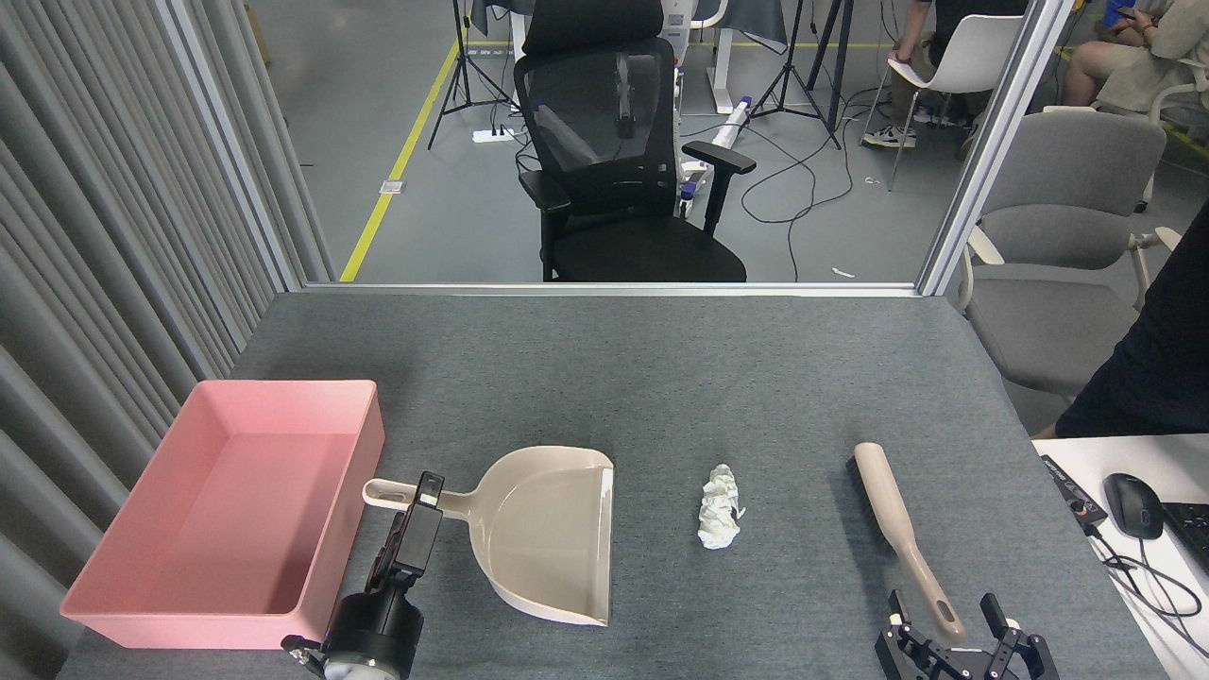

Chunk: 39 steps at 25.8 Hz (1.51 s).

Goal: Sweep and dump garbage into bin

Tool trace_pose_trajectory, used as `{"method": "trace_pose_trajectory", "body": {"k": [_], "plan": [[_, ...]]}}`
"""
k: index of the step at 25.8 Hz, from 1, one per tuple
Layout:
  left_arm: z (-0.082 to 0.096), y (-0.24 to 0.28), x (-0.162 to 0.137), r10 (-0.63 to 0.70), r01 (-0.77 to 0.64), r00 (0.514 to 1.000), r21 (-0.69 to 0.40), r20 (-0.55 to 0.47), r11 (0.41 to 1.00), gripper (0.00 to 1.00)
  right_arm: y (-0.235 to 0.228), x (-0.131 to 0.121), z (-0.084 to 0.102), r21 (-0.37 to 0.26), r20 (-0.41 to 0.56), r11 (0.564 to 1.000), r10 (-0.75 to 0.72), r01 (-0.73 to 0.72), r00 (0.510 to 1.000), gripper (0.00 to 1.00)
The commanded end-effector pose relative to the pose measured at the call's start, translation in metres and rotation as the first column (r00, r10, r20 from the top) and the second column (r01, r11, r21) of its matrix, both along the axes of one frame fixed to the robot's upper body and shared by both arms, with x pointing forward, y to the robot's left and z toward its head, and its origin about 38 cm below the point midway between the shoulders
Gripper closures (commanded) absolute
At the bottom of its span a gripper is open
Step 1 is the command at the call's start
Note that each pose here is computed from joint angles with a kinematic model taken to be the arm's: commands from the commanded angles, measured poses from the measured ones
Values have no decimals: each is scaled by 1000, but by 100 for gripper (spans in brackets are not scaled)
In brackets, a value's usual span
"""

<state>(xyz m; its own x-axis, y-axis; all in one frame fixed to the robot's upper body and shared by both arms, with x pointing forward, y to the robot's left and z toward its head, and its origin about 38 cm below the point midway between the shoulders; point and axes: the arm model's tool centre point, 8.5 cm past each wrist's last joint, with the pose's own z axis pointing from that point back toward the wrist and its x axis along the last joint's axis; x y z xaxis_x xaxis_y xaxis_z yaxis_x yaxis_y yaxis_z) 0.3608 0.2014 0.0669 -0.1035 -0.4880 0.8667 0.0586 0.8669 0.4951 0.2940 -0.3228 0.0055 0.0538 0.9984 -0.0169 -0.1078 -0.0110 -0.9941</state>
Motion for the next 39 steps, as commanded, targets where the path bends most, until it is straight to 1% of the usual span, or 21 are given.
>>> {"method": "trace_pose_trajectory", "body": {"k": [1, 3, 4, 13, 16, 17, 18, 23, 25, 26, 27, 32, 35, 39], "plan": [[0, -1, 0, -2, 2, 1000, 0, -1, 1000, 1, 0, -1, -4, -26, -15, 1000, -13, 12, 1000, 2], [0, -1, 0, -2, 2, 1000, 0, -1, 1000, 1, -2, -2, -10, -51, -33, 998, -26, 24, 999, 2], [0, -1, 0, -2, 2, 1000, 0, -1, 1000, 1, -2, -2, -12, -52, -39, 998, -27, 25, 999, 2], [-1, -1, 0, -5, 5, 1000, 0, -1, 1000, 1, 5, -1, -18, -33, -52, 999, -29, 27, 998, 4], [-2, -1, 0, -5, 5, 1000, 0, -1, 1000, 1, 4, 0, -18, -33, -50, 999, -35, 34, 998, 8], [-2, -1, 0, -6, 6, 1000, -1, -1, 1000, 1, 4, -1, -19, -34, -53, 999, -35, 34, 998, 12], [-2, -1, 0, -5, 5, 1000, 0, -2, 1000, 1, 3, -1, -18, -36, -53, 999, -37, 35, 998, 14], [-4, -1, 0, -6, 6, 1000, -1, -6, 1000, 1, 3, -1, -18, -37, -52, 999, -36, 34, 998, 18], [-4, -1, 0, -5, 5, 1000, 0, -6, 1000, 1, 3, -1, -18, -37, -50, 999, -36, 34, 998, 25], [-4, -1, 0, -5, 5, 1000, 0, -6, 1000, 1, 2, -1, -19, -37, -56, 999, -37, 35, 998, 30], [-4, -1, 0, -5, 5, 1000, 0, -6, 1000, 1, 2, -1, -20, -38, -59, 999, -36, 34, 998, 33], [-4, -1, 0, -5, 5, 1000, 0, -6, 1000, 1, 1, -2, -20, -34, -58, 999, -36, 34, 998, 33], [-4, -1, 0, -5, 5, 1000, 1, -6, 1000, 1, 1, -2, -21, -32, -60, 999, -35, 33, 998, 35], [-4, -1, 0, -5, 5, 1000, 1, -6, 1000, 1, 1, -1, -20, -32, -58, 999, -33, 31, 998, 41]]}}
